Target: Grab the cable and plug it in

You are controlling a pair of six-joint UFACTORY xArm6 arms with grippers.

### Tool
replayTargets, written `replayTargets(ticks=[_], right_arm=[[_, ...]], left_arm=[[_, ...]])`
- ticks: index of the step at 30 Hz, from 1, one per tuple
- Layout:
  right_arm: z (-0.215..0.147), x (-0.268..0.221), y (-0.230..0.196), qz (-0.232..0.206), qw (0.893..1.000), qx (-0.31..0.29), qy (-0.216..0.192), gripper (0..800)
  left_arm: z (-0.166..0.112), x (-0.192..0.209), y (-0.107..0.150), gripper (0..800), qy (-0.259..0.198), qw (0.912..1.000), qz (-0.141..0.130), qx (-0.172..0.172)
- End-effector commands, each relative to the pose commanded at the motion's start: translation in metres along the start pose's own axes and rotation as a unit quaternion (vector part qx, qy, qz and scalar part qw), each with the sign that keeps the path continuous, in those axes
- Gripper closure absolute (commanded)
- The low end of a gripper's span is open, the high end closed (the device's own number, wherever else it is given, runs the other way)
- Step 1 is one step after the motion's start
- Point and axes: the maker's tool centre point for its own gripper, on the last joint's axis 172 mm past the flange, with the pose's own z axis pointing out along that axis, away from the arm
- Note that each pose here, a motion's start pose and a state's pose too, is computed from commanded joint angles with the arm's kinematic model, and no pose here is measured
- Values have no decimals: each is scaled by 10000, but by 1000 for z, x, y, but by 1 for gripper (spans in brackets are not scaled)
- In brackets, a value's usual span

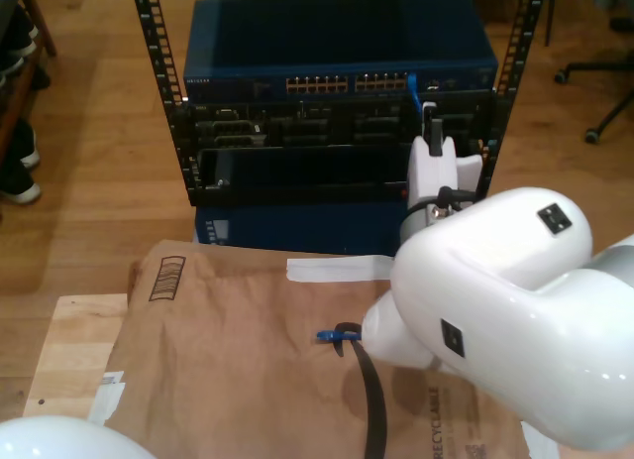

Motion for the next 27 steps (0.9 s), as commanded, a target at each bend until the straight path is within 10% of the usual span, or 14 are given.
replayTargets(ticks=[7,15,27], right_arm=[[-20,2,12,-258,9955,-690,-603,87],[-2,49,16,-638,9845,-1336,-937,84],[3,153,50,-1106,9309,-3384,-814,4]], left_arm=[[0,0,0,1,0,10000,0,0],[0,0,0,1,0,10000,0,0],[0,0,0,1,-7,10000,4,7]])
